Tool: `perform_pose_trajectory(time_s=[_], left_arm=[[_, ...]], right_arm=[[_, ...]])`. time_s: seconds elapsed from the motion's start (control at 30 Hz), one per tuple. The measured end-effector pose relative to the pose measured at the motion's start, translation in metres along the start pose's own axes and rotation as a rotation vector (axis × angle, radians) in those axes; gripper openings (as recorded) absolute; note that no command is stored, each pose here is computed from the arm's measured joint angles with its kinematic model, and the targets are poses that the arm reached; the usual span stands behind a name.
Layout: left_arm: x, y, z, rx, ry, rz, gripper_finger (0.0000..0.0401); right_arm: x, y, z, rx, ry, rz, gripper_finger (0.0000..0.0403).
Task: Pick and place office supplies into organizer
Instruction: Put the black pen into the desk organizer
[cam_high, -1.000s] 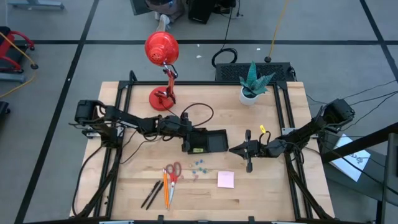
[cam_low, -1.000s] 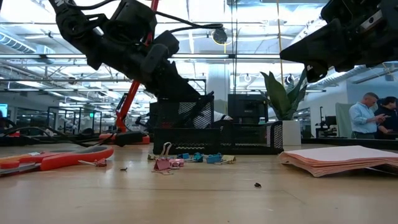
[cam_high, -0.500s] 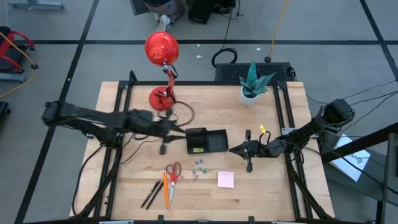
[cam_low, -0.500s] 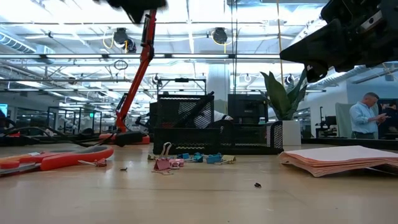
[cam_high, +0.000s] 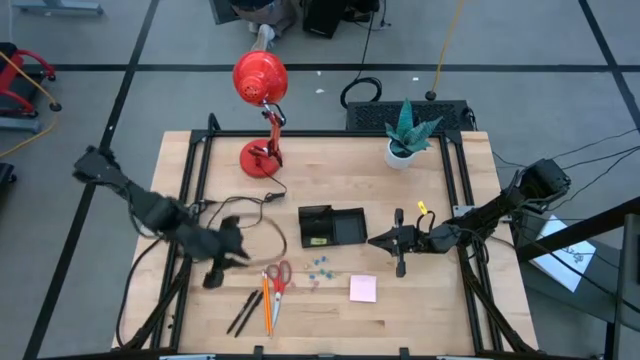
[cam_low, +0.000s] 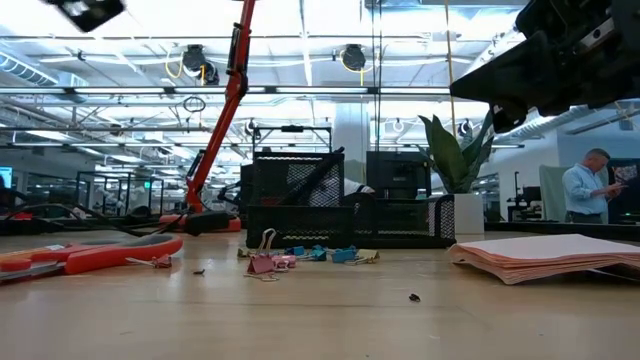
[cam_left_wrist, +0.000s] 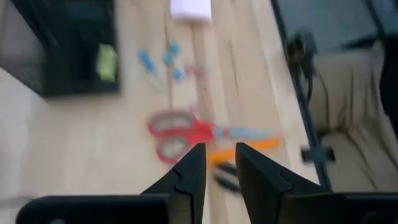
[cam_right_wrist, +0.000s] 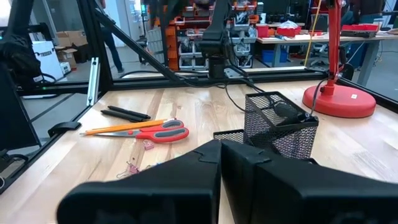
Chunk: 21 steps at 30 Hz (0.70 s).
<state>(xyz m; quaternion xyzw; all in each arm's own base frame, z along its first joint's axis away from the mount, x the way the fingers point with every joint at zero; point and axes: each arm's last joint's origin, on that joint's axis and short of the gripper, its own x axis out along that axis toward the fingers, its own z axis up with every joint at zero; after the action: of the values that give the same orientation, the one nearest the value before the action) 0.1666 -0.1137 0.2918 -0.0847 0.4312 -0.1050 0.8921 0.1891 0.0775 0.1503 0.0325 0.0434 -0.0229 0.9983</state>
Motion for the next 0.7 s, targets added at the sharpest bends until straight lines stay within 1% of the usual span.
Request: perform_pose_trajectory(time_s=[0.1,0.2,0.3,0.5,0.57,0.7], left_arm=[[0.021,-0.019,-0.008,-0.045,0.069,-0.008,0.0092],[0.044,-0.031,-0.013,-0.176,0.121,0.025,0.0092],[0.068,-0.037,-0.021,-0.345,0.188,0.106,0.0092],[0.115,-0.045,-0.046,-0.608,0.343,0.265,0.0093],[0.127,-0.045,-0.052,-0.661,0.391,0.304,0.0093],[0.142,-0.046,-0.061,-0.711,0.464,0.335,0.0093]], right_arm=[[0.000,0.000,0.000,0.001,-0.002,0.000,0.0004],[0.000,0.000,0.000,0.001,-0.002,0.001,0.0004],[0.000,0.000,0.000,0.001,-0.002,0.000,0.0004],[0.000,0.000,0.000,0.001,-0.002,0.001,0.0004],[0.000,0.000,0.000,0.001,-0.002,0.001,0.0004],[0.000,0.000,0.000,-0.001,-0.002,0.001,0.0004]])
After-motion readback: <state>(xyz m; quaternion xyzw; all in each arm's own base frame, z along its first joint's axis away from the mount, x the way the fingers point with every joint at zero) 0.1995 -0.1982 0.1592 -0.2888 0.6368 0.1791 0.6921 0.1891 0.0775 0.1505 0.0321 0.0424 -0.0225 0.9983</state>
